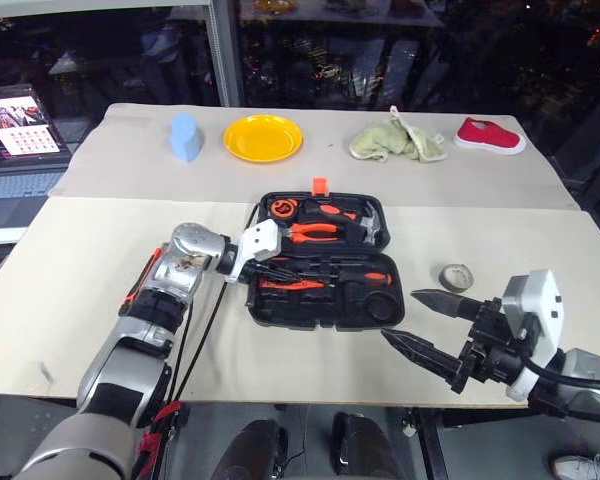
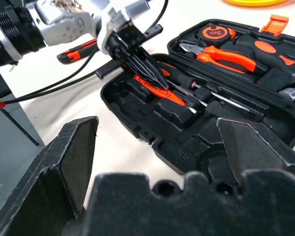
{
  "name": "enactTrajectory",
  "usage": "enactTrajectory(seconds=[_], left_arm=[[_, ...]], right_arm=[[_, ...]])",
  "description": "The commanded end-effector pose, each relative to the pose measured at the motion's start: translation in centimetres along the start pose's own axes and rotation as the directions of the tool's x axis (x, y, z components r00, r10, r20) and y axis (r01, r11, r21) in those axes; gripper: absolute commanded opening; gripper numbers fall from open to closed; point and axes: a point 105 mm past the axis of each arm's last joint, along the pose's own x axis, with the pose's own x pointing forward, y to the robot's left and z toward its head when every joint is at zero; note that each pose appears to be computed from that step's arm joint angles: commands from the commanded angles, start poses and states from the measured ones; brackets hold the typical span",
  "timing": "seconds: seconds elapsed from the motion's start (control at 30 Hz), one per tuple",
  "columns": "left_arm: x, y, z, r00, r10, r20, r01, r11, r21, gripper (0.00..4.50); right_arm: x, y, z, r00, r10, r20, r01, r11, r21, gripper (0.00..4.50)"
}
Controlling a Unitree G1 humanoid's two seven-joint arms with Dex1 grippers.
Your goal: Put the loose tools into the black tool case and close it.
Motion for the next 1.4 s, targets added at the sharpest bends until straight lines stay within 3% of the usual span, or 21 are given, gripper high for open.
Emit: enactTrajectory(seconds=[0.03,0.27,0.37,0.47,0.57,0.7,0.87,1.03,1.2,1.4], left_arm=[[0.5,-0.5,-0.9,0.998,-0.023,-0.051,0.024,0.999,0.024,0.05],[-1.7,-0.4,-0.1,1.000,0.015,-0.001,-0.015,0.999,-0.028,0.05],[-4.7,-0.1,0.9,0.992,0.123,0.034,-0.119,0.988,-0.102,0.82],[-10.8,-0.7,1.0,0.932,0.361,0.031,-0.347,0.914,-0.210,1.94],[-15.7,-2.7,0.2,0.845,0.533,-0.045,-0.520,0.798,-0.306,3.02],[-21.7,-6.3,-2.5,0.674,0.703,-0.227,-0.727,0.578,-0.370,4.49],[-25.2,-9.8,-5.8,0.523,0.731,-0.437,-0.848,0.395,-0.354,4.49],[-24.2,-8.6,-6.4,0.517,0.684,-0.514,-0.852,0.350,-0.390,4.49],[-22.6,-7.0,-7.3,0.600,0.511,-0.616,-0.799,0.360,-0.481,4.49],[-22.7,-4.9,-9.5,0.557,0.371,-0.743,-0.820,0.386,-0.422,4.49]], right_arm=[[-0.2,0.1,1.0,0.999,-0.005,0.036,0.006,0.999,-0.035,4.50],[0.3,0.0,1.1,0.999,0.032,0.030,-0.031,0.998,-0.050,4.50],[1.1,-0.4,1.5,0.996,0.083,0.024,-0.081,0.994,-0.074,4.50],[2.5,-0.9,2.2,0.981,0.193,0.016,-0.191,0.977,-0.093,4.50],[3.5,-0.8,2.8,0.953,0.303,0.004,-0.301,0.947,-0.111,4.50],[4.6,-1.1,3.5,0.915,0.403,-0.010,-0.400,0.907,-0.134,4.50],[5.8,-1.3,3.5,0.883,0.468,-0.023,-0.466,0.872,-0.146,4.50],[6.4,-1.0,3.2,0.868,0.495,-0.024,-0.493,0.858,-0.146,4.50],[6.2,-0.5,2.8,0.878,0.479,-0.009,-0.474,0.867,-0.150,4.50],[5.8,0.5,1.9,0.904,0.427,0.016,-0.421,0.896,-0.143,4.50]])
